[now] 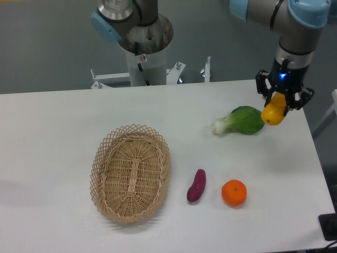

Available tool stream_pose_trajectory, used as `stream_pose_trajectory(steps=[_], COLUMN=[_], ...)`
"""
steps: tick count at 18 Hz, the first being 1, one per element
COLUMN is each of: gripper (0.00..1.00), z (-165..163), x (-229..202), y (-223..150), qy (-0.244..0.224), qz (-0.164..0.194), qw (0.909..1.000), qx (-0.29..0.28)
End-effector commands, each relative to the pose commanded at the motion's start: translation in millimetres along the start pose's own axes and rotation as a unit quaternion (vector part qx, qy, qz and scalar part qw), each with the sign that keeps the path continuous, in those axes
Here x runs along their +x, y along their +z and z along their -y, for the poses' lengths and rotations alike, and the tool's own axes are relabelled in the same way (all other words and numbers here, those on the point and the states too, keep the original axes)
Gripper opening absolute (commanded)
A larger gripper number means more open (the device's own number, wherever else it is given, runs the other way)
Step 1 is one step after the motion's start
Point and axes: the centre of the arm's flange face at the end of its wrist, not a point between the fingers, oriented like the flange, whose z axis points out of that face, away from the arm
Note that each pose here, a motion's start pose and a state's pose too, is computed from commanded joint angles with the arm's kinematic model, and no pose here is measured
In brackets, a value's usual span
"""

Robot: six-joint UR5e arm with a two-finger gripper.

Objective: Place the mango in the basket
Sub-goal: 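Lift the held yellow mango up from beside the bok choy, then carry the yellow mango over the wicker basket and lower it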

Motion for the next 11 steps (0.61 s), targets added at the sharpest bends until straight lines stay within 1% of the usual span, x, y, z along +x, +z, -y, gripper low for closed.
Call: stream_pose_trajectory(steps=[5, 8, 9, 11], gripper=[0.47, 0.47, 0.47, 0.47], z=[7.7, 12.6, 17.5, 40.5], x=[5.4, 14.0, 17.6, 25.9], y=[4.7, 4.7, 7.1, 10.2], qy=[0.001, -0.016, -0.021, -0.03], qz=[-0.004, -0.005, -0.007, -0.01], qw=[1.0, 0.9998, 0.9998, 0.9995], qx=[0.002, 0.003, 0.003, 0.005])
